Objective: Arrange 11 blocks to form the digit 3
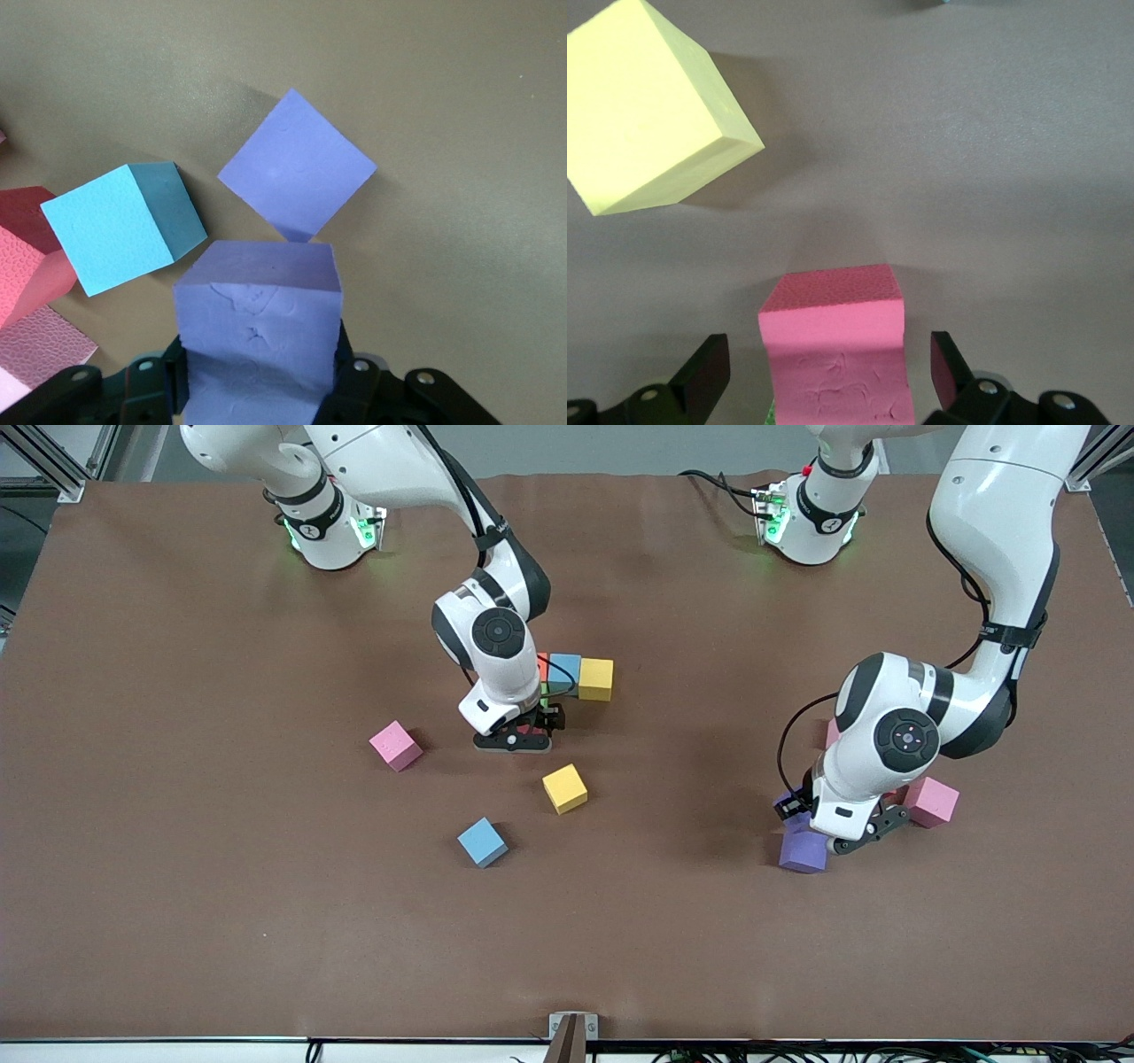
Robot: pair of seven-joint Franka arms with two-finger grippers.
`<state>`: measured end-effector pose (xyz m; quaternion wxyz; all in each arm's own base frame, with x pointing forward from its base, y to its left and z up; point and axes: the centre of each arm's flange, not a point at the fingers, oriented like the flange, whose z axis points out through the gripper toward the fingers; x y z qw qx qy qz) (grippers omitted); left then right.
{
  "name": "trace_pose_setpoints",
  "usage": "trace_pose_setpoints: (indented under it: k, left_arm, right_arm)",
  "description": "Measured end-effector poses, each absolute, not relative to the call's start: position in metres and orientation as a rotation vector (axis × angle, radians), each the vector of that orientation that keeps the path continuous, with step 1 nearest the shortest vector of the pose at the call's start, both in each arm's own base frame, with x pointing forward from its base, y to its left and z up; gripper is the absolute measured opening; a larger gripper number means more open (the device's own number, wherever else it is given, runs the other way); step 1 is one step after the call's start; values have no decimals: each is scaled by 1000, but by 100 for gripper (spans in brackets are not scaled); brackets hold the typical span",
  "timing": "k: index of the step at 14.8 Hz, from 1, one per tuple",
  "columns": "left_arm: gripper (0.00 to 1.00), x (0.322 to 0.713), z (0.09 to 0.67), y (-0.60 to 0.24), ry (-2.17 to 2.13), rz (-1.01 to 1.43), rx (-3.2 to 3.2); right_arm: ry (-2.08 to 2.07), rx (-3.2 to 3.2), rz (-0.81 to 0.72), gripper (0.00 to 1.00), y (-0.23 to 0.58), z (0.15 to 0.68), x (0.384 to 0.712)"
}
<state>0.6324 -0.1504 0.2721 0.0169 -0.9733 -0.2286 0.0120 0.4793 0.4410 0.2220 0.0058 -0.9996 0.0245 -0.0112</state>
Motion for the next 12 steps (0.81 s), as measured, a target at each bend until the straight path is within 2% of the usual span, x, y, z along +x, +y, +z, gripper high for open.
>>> trace_pose_setpoints:
  k: [12]
  left_arm:
    - [59,604,274,-242,-1000,20,-2942]
  right_arm:
    - [133,-3109,-62,100,445,225,480]
